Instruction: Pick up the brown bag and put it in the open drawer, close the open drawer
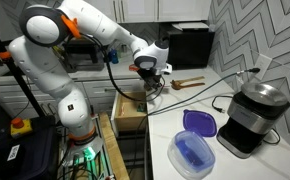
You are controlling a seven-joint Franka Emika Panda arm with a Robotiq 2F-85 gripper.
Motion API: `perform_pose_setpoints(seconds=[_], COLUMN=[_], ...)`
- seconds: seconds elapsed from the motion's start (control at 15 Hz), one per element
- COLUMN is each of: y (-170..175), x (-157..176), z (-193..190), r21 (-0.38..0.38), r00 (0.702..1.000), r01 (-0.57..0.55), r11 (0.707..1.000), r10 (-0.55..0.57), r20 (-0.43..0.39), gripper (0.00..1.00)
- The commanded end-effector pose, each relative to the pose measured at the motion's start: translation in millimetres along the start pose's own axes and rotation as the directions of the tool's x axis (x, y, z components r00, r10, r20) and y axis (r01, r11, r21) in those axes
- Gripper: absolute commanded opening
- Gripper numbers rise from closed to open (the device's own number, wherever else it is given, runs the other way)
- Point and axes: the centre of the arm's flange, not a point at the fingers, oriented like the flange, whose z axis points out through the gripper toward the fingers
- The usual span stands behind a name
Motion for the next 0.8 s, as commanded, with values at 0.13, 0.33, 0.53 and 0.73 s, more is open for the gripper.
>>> perform_pose_setpoints(seconds=[0.13,0.33,0.53,0.73], y=[-25.2,-22.5,-21.6,-20.1], x=[-72.4,-91.8,-99.7,-104.0], z=[2.4,20.5,36.5,58.5], r21=[0.011,0.004,-0.009,-0.022], r00=[0.983,0.982,0.982,0.984], r01=[0.1,0.097,0.084,0.072], r11=[0.995,0.995,0.996,0.997], r10=[-0.1,-0.097,-0.082,-0.067], r20=[0.155,0.162,0.172,0.164], gripper=[0.0,0.0,0.0,0.0])
